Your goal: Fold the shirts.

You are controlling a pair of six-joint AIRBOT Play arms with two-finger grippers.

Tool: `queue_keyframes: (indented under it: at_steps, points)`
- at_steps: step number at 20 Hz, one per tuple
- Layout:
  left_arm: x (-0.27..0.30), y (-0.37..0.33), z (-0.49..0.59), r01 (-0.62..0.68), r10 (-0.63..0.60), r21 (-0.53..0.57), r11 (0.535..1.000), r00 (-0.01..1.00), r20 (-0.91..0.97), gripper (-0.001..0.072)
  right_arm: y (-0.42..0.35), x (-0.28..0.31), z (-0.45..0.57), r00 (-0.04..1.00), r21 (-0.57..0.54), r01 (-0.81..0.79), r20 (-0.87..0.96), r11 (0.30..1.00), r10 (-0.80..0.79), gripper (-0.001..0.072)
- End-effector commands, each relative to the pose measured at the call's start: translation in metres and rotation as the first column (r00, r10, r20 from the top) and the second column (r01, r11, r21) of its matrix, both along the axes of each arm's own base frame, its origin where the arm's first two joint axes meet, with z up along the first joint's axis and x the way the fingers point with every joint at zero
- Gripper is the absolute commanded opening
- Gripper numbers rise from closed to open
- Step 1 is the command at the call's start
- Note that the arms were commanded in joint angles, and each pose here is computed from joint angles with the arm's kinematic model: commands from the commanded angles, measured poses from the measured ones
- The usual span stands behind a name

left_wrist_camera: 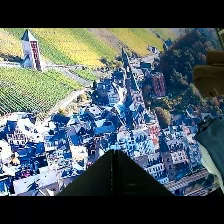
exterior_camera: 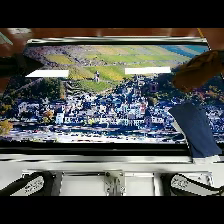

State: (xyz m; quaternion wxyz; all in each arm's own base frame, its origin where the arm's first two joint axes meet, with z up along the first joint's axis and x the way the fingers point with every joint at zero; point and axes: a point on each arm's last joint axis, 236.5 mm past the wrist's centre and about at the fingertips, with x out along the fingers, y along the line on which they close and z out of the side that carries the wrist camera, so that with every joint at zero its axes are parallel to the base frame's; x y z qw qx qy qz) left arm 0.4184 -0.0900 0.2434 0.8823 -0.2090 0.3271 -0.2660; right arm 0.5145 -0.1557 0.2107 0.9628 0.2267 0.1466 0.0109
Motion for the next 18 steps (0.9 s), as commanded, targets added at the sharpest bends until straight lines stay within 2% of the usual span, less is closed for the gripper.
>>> queue_keyframes:
  at_steps: [1,4,7,9,12,16,18]
  points:
    - [0.000,-0.001,0.000,0.001,-0.001,-0.003,1.000,1.000,-0.003,0.0035,0.009,-0.031,-0.048,0.950,-0.182,-0.172,-0.289,0.968,0.114,0.0075]
    - [-0.002,-0.009,0.000,0.019,-0.020,-0.003,1.000,1.000,-0.002,0.0036,-0.012,-0.093,-0.070,0.794,-0.260,-0.259,-0.605,0.930,0.052,0.0075]
    - [-0.003,-0.020,0.001,0.041,-0.041,-0.004,0.999,0.999,0.006,0.0036,-0.022,-0.131,-0.076,0.706,-0.179,-0.155,-0.708,0.971,-0.018,0.0076]
    - [-0.005,-0.027,0.001,0.060,-0.060,-0.001,0.998,0.998,0.007,0.0036,-0.036,-0.174,-0.095,0.552,-0.191,-0.136,-0.829,0.972,-0.085,0.0076]
    - [-0.005,-0.029,0.001,0.064,-0.064,0.000,0.998,0.998,0.008,0.0035,-0.057,-0.212,-0.110,0.407,-0.214,-0.042,-0.896,0.976,-0.179,0.0076]
    - [-0.006,-0.029,0.001,0.065,-0.065,0.000,0.998,0.998,0.008,0.0036,-0.044,-0.282,-0.155,0.157,-0.071,0.045,-0.985,0.996,-0.077,0.0076]
    - [-0.005,-0.029,0.001,0.064,-0.064,0.000,0.998,0.998,0.008,0.0036,-0.046,-0.330,-0.168,0.028,-0.072,0.119,-0.997,0.990,-0.076,0.0076]
